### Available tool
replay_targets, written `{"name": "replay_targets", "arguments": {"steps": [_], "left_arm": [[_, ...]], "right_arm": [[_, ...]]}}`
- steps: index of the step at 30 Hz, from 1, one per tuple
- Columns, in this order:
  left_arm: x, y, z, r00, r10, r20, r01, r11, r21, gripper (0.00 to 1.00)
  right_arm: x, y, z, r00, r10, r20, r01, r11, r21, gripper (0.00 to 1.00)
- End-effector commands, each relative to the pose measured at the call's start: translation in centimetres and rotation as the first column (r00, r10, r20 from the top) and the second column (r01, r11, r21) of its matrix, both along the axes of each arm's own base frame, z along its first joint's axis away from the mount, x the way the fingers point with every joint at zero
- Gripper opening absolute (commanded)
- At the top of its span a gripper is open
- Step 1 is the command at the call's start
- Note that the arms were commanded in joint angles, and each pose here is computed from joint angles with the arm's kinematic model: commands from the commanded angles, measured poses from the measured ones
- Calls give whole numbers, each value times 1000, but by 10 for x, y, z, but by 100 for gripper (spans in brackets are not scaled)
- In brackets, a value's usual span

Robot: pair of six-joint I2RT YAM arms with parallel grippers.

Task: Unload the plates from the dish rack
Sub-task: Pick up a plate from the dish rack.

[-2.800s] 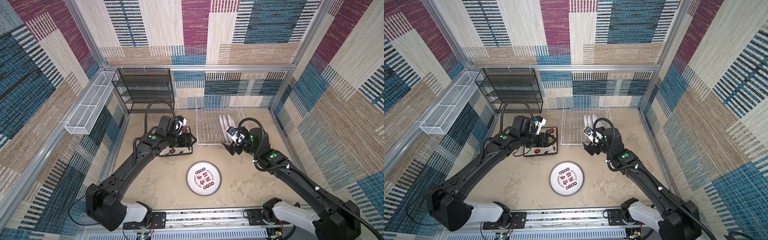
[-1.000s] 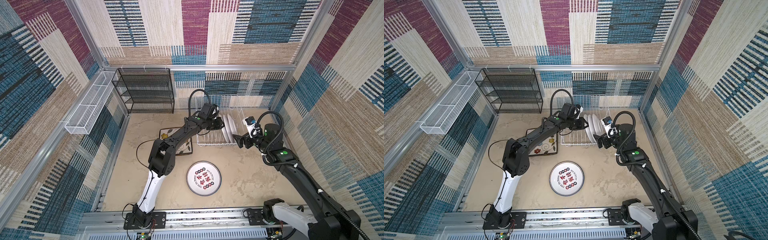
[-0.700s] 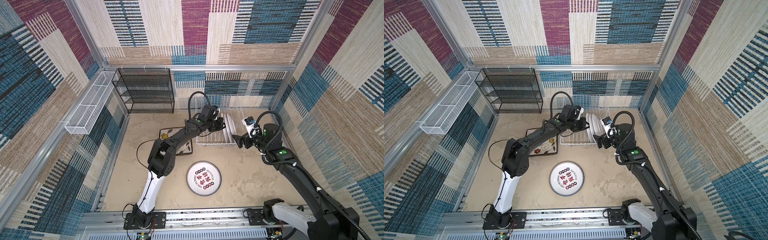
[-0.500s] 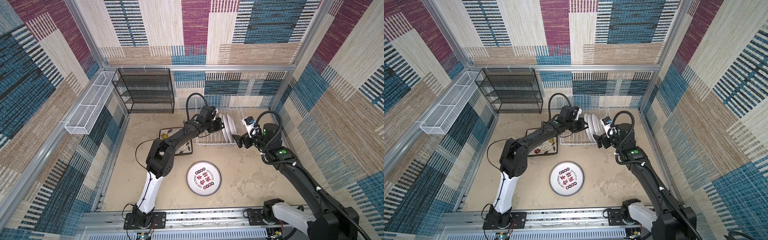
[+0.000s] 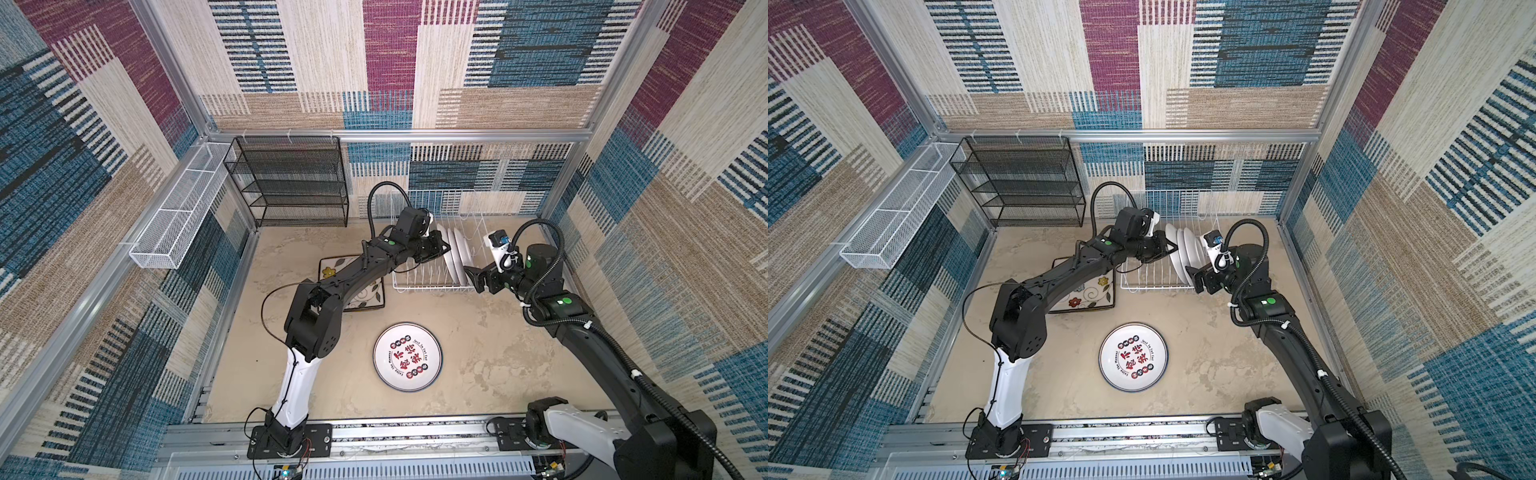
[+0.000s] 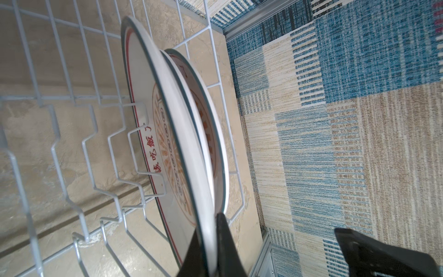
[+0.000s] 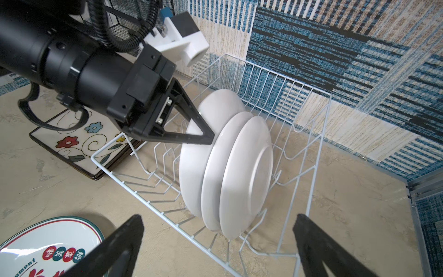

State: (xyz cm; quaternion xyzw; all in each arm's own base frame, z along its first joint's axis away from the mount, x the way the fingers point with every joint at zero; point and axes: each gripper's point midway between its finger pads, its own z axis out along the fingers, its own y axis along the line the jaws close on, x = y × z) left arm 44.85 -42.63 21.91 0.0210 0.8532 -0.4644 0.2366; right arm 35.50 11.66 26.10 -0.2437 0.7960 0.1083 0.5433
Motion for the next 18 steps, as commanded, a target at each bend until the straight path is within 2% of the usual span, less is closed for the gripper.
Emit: {"name": "replay_targets", "arguments": {"steps": [1,18], "left_arm": [[1,8,12,999,20,45,-21,1000,22,0],[-10,25,39,994,21,103,-28,998,62,0]], "right_arm": [[3,1,12,1000,-6,30,5,1000,27,100],[5,1,19,999,-21,50,18,999,51,100]]}}
